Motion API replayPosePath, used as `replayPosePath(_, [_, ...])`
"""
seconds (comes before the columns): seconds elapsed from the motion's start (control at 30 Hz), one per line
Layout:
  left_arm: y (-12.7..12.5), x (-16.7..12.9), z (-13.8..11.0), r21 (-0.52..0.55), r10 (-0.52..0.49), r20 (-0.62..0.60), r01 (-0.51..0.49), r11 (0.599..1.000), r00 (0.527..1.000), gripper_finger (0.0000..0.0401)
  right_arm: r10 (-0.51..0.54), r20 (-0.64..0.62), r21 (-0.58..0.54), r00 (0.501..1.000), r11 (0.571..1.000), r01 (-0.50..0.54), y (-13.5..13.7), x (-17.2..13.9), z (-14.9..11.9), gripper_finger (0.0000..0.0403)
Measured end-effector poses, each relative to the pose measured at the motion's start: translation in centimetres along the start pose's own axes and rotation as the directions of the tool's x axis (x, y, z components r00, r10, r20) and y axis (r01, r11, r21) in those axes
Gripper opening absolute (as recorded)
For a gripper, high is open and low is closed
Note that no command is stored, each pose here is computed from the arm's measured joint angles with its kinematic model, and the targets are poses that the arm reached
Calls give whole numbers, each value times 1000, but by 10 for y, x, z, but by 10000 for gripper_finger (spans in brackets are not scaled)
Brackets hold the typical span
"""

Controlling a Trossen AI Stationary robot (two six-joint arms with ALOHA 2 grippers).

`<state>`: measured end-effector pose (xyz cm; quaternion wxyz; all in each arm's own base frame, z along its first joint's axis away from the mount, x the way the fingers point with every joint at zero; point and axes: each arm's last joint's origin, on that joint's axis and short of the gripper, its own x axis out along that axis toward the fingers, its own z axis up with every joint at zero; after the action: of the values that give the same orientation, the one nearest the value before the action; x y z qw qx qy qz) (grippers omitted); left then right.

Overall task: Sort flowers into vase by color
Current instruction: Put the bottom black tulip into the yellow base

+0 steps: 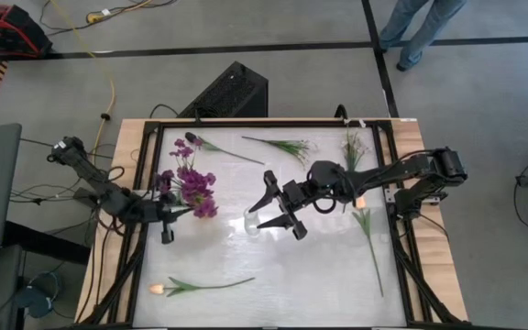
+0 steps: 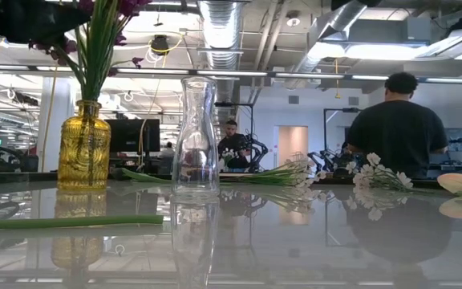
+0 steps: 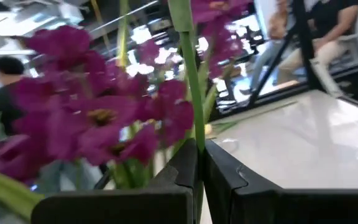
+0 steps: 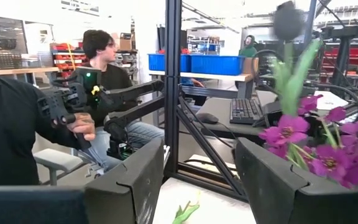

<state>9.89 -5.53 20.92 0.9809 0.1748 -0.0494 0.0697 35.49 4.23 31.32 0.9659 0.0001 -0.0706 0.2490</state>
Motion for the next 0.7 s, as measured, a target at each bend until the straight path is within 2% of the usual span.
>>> replayPosePath(0.3, [5, -1, -4, -91, 188, -104, -198, 976, 977, 0, 0, 1, 2, 1000, 1000, 0, 0, 0, 0, 225])
replayPosePath(0.7, [4, -1, -9, -149, 214, -150, -237, 960, 965, 0, -10, 1, -2, 1000, 1000, 10, -3, -1, 0, 225])
